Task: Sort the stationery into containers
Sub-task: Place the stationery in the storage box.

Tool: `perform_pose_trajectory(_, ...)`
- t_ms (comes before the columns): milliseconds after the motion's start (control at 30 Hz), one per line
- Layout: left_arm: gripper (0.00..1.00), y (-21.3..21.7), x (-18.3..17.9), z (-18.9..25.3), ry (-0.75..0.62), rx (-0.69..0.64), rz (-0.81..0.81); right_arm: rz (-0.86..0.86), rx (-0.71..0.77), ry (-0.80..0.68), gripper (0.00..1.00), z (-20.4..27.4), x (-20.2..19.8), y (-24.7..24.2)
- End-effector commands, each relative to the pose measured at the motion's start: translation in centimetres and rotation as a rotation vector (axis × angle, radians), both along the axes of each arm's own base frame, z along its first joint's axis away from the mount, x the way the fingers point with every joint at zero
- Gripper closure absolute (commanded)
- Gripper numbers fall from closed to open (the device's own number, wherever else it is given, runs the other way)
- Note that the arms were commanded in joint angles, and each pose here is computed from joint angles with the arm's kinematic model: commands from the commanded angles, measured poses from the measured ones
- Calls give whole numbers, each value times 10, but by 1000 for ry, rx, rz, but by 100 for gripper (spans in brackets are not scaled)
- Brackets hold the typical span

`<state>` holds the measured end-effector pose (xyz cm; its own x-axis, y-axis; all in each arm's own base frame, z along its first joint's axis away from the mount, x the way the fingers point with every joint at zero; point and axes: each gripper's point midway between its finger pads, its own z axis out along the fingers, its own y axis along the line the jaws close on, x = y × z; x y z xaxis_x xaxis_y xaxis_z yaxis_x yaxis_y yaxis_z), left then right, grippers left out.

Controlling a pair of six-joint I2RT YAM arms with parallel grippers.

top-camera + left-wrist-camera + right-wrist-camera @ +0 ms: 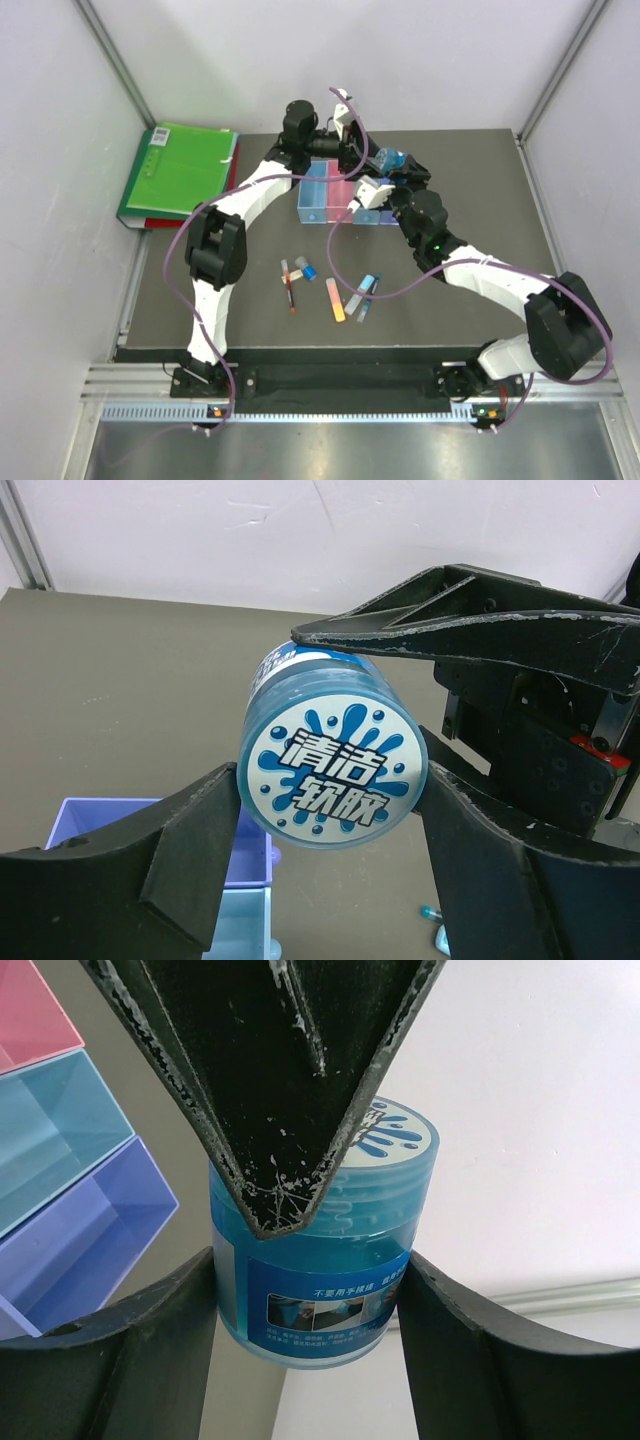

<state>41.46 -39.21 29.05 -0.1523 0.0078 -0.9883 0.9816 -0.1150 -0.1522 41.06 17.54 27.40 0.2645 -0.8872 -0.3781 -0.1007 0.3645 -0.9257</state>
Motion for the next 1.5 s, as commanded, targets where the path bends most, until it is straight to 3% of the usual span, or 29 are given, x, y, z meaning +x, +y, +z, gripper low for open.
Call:
perform_pose_trajectory(0, 28, -3, 5, 22, -97, -44, 31, 32, 98, -120, 100, 50, -1, 10)
perform_pose_trajectory(200, 35, -2, 4, 23, -99, -45, 22, 33, 100, -124, 95, 51, 0, 11)
perform_pose_trajectory(333, 51, -2, 1, 21, -97, -43, 5, 35, 102, -126, 94, 51, 2, 12)
perform_pose_trajectory(433, 93, -2, 0, 21, -93, -44, -6, 36, 97, -125, 92, 50, 3, 13)
perform_pose_trajectory(467, 100, -2, 0, 22, -94, -46, -3, 36, 100, -130, 91, 52, 3, 13)
perform_pose_trajectory(600, 100, -2, -2, 22, -98, -51, -17, 36, 100, -130, 89, 52, 4, 14)
perform_pose_trajectory(700, 100, -2, -2, 24, -96, -58, -21, 38, 103, -129, 77, 51, 5, 16)
perform_pose_trajectory(833, 100, -3, -2, 21, -90, -56, -23, 45, 97, -123, 27, 49, 6, 18)
perform_pose_trajectory(1000, 100, -2, -2, 19, -88, -53, -21, 47, 102, -120, 3, 49, 7, 19)
perform_pose_trajectory(1467, 100, 16, 25, 3, -130, 0, 83, 51, 127, -103, 0, 49, 6, 19)
